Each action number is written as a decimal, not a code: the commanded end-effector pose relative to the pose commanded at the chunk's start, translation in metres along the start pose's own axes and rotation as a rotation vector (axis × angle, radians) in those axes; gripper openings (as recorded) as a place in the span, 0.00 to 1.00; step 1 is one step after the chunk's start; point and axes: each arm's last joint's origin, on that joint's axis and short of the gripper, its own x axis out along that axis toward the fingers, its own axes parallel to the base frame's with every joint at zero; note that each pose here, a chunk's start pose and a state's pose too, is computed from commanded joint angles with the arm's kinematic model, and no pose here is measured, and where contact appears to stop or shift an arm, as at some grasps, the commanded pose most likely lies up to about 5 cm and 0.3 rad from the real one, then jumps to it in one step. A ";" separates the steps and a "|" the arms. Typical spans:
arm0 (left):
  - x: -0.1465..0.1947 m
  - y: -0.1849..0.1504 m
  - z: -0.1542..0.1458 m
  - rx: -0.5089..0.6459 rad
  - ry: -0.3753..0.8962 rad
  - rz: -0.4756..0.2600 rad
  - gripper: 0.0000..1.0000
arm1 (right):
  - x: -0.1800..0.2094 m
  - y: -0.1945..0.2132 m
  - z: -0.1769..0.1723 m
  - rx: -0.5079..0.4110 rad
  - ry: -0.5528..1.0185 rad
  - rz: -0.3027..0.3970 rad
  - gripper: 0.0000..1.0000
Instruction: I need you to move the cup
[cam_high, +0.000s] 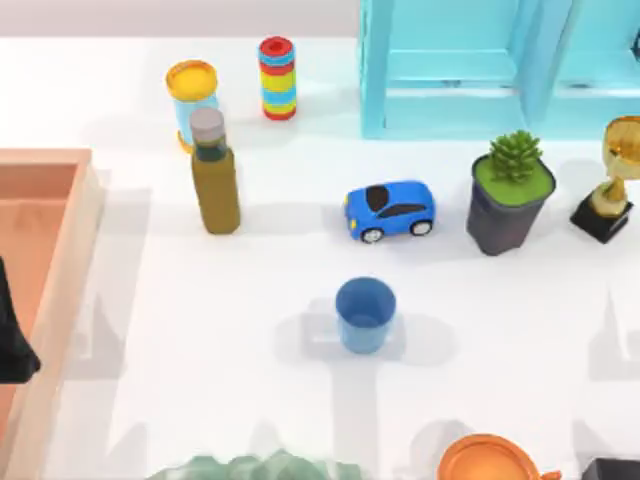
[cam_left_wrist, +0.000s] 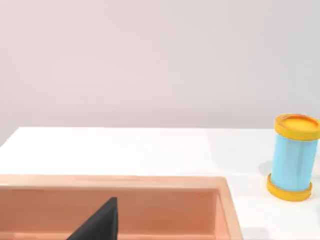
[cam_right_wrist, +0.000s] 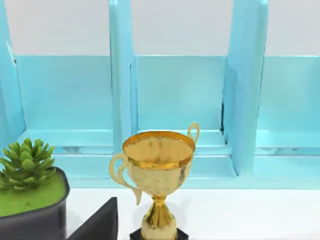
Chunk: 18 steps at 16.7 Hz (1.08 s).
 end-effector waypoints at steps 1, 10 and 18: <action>0.000 0.000 0.000 0.000 0.000 0.000 1.00 | 0.000 0.000 0.000 0.000 0.000 0.000 1.00; 0.000 0.000 0.000 0.000 0.000 0.000 1.00 | 0.014 0.018 0.064 0.125 0.311 0.122 1.00; 0.000 0.000 0.000 0.000 0.000 0.000 1.00 | 0.122 0.105 0.143 0.193 0.982 0.184 1.00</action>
